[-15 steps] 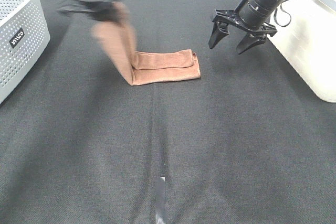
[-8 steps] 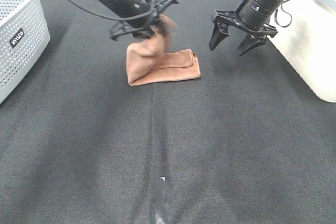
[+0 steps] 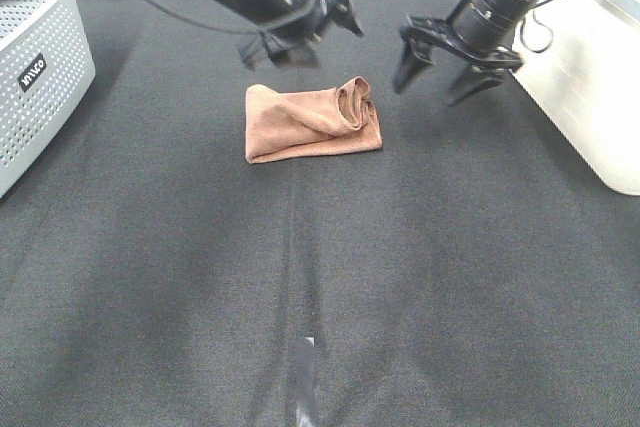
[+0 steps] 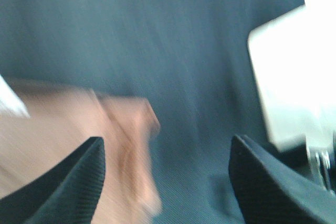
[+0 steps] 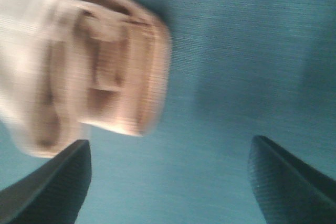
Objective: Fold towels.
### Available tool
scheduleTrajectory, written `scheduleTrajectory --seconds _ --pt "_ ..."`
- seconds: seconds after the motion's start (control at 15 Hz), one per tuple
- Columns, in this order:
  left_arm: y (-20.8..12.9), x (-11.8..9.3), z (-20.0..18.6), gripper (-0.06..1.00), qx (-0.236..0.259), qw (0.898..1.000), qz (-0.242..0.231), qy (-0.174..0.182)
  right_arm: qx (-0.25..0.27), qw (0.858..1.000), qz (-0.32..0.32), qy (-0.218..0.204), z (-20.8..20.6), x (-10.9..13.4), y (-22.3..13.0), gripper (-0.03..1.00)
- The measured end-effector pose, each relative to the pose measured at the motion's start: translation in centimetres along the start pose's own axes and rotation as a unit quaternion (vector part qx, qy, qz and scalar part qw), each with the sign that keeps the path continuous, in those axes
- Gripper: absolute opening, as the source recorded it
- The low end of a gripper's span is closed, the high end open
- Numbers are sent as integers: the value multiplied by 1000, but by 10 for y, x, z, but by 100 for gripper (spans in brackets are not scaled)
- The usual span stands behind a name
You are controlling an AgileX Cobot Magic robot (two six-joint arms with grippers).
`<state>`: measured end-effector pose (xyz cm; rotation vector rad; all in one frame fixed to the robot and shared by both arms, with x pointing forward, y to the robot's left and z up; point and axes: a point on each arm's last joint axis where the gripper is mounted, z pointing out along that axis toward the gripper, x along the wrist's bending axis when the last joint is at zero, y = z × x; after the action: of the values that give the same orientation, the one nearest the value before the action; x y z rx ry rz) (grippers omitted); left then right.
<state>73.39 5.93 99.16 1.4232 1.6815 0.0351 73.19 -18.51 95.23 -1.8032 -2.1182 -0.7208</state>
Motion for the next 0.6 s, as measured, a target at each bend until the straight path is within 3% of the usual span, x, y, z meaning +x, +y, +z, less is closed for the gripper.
scheduleTrajectory --seconds 0.27,0.47,0.6 --pt "58 31 -47 64 -71 996 40 46 -19 987 -15 159 -1 36 3 77" --pt "66 58 -55 64 -41 995 28 83 -22 963 -61 263 19 88 -3 77" --pt "65 60 -55 64 -32 995 26 87 -5 957 -67 282 43 97 -9 77"
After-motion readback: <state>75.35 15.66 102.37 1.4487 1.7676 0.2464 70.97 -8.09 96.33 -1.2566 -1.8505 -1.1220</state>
